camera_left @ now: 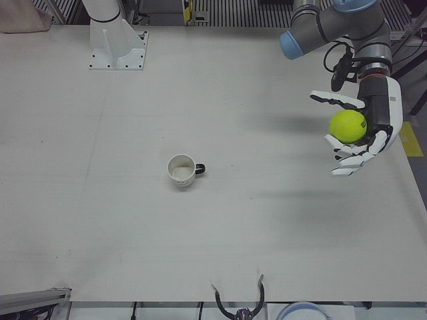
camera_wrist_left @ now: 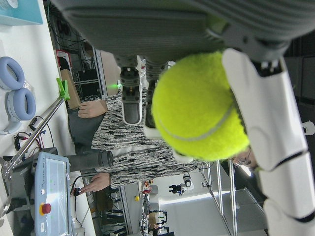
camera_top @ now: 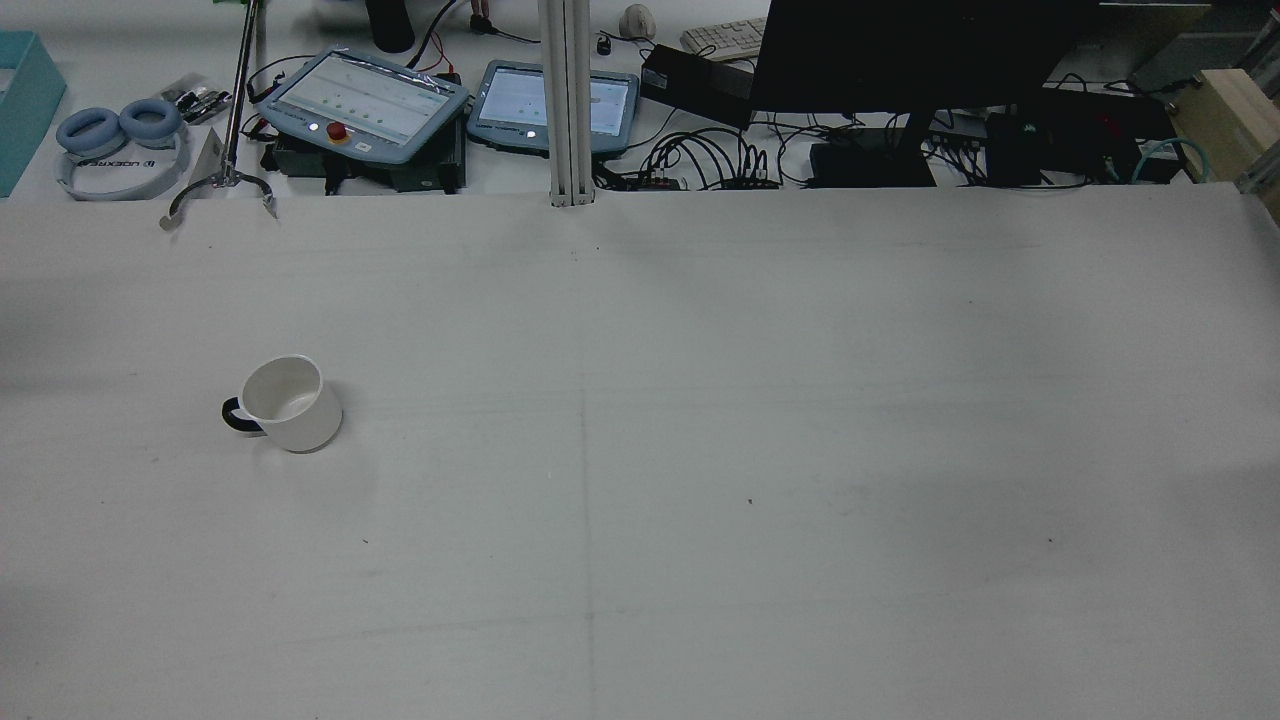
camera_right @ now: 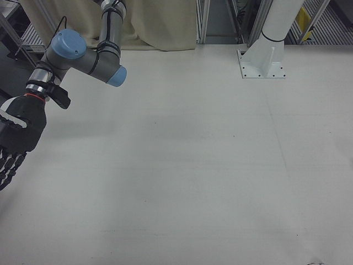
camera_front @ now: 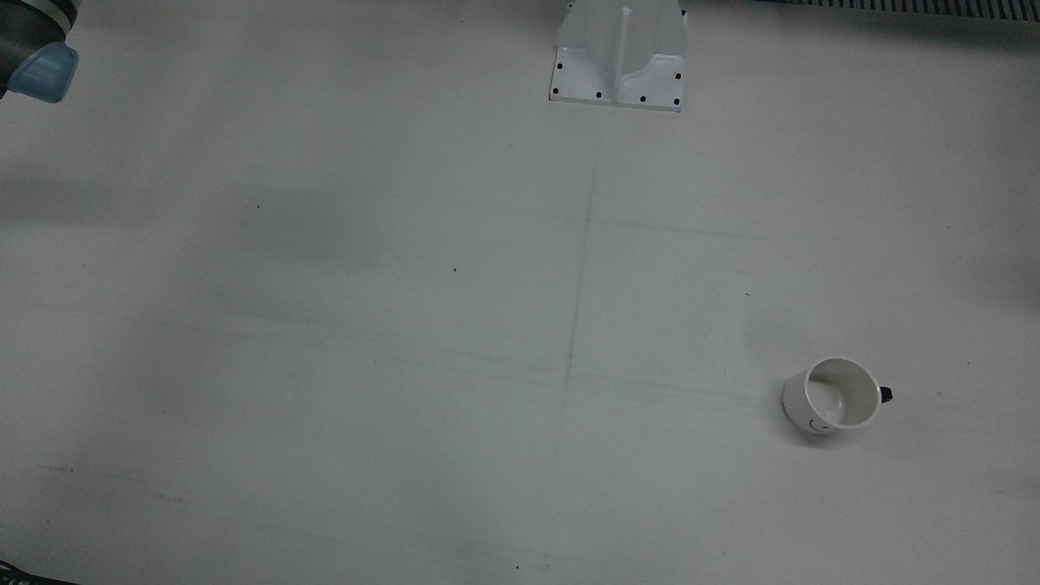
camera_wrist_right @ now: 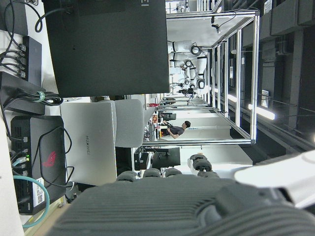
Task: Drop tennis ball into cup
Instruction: 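Carry the yellow tennis ball with the left hand over the white mug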
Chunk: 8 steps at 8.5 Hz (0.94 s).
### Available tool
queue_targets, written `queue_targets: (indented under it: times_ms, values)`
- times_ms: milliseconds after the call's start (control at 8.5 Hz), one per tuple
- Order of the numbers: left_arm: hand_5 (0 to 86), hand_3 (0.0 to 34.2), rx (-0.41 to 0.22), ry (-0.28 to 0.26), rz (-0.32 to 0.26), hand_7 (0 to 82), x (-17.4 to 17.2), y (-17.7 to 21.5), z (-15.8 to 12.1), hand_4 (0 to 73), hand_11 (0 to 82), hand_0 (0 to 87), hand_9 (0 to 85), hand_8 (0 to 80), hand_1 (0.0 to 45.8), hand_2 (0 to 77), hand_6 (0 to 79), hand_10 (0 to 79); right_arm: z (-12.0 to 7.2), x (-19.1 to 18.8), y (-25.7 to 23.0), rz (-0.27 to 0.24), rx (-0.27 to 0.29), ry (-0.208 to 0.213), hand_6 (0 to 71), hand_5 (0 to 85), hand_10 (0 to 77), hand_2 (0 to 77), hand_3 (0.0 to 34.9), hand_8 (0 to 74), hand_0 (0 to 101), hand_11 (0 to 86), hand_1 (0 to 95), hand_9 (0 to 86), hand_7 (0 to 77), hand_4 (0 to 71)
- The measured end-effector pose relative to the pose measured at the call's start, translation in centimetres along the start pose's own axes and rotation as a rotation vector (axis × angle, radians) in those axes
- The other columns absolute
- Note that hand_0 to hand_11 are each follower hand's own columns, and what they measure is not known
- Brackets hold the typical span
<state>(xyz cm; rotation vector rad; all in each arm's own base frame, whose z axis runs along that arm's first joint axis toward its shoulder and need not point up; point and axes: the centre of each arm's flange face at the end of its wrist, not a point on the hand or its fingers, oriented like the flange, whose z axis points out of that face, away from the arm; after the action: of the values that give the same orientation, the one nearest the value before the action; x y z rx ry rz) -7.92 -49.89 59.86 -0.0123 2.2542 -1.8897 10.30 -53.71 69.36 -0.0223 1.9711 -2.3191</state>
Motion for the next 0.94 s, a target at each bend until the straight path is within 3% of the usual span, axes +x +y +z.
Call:
queue_targets:
  times_ms: [353,471,824,941]
  values:
    - [19.6,0.0,-0.017,-0.021,-0.002,39.3,-1.0,0.6,0.7,26.2,29.5,52.8,60.5,46.9,10.9,7.1,69.8,19.6,0.0,0.0,0.0,0.001,0.0,0.0,0.0,0.0,0.0,0.5,0.0,0.0,0,0.5,0.5,0.0,0.0,0.0]
    - [23.5,0.0,-0.04,-0.058,-0.007,39.8,-2.9,2.1,2.3,25.6,29.5,52.9,60.5,46.9,10.9,8.7,69.8,19.1,0.0,0.0,0.0,0.001,0.0,0.0,0.0,0.0,0.0,0.5,0.0,0.0,0,0.5,0.5,0.0,0.5,0.0]
    - [22.9,0.0,-0.147,-0.244,-0.06,39.8,-16.6,10.7,10.0,24.5,29.5,52.8,60.5,46.9,10.4,9.3,69.8,19.1,0.0,0.0,0.0,0.0,0.0,0.001,0.0,0.0,0.0,0.5,0.0,0.0,0,0.5,0.5,0.0,0.5,0.0]
    - [21.8,0.0,-0.17,-0.302,-0.08,39.8,-22.0,12.8,10.9,24.0,29.5,52.7,59.5,46.9,10.4,7.6,69.8,19.1,0.0,0.1,0.0,0.0,0.0,0.001,0.0,0.0,0.0,0.5,0.0,0.0,0,0.5,0.5,0.0,0.5,0.0]
